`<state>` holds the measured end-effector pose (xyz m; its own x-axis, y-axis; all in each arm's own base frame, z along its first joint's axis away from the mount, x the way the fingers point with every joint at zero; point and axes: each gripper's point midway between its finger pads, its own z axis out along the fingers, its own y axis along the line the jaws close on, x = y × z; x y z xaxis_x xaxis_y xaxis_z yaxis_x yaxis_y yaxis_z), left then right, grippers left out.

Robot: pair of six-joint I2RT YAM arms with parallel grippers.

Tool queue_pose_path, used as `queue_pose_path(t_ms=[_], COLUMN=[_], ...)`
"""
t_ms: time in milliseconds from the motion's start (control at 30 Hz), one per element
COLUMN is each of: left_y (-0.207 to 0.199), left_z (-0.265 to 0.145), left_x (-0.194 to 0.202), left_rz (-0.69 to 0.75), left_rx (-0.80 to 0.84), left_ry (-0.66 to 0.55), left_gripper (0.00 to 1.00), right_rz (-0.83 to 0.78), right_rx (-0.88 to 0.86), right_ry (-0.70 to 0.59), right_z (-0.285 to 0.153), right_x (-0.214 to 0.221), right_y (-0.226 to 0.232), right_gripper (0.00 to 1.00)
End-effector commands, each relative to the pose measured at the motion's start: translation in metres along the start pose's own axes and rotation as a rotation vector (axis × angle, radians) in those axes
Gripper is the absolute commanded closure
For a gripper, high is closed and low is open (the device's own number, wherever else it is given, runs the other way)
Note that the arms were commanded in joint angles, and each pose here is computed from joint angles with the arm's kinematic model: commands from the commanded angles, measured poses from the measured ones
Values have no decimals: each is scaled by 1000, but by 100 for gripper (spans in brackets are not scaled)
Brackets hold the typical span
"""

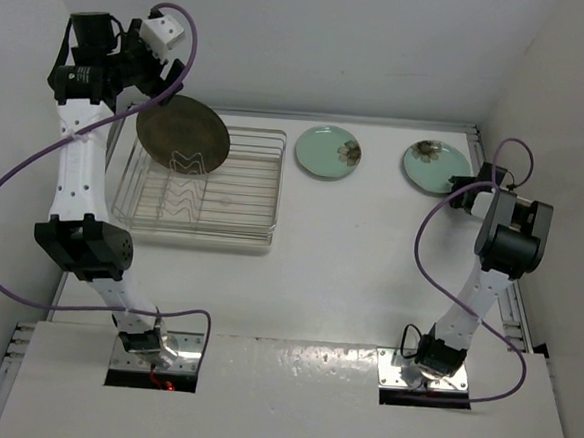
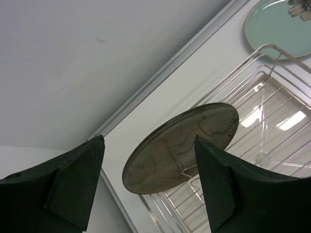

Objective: Load the plates into the dish rack

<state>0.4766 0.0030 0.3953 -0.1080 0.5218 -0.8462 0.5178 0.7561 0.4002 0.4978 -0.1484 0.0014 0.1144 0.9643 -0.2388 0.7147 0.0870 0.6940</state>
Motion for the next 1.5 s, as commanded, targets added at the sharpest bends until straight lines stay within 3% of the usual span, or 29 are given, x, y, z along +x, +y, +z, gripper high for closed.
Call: queue_pose_path(t_ms=[0,33,67,167,367,467,767,967,1100,1333,1467], left_y=[-7,-9,-9,-14,-21,-27,-82,-146,-212,-318,-357], left_z=[-23,-19,-19,-19,-9,-2,31,57,73,88,92], left_x=[-46,-49,-49,-57,-53,-54,-53,-49,-42,-41,-51], left_rz=[59,72,72,104,107,119,199,275,357,458,500], left_rx=[-32,-24,-23,-14,10,31,185,368,565,886,982], left_ry=[-79,-83,-83,-98,-82,-83,-69,-69,-84,-209,-284], left_gripper=[21,21,21,21,21,21,21,21,21,18,12], right_rz=[116,125,125,108,-159,-333,-570,-825,-943,-1126,-1275], right_rx=[98,80,86,70,-81,-178,-289,-391,-467,-639,-787], right_ry=[81,99,105,104,125,100,236,236,244,262,275], right_z=[20,21,22,18,-12,-49,-123,-176,-206,-260,-296], right_x=[27,31,33,33,31,28,69,91,107,145,179], right_y=[-44,-42,-47,-45,-14,9,-17,-4,0,7,23], right_gripper=[61,67,81,100,100,100,100,100,100,100,100])
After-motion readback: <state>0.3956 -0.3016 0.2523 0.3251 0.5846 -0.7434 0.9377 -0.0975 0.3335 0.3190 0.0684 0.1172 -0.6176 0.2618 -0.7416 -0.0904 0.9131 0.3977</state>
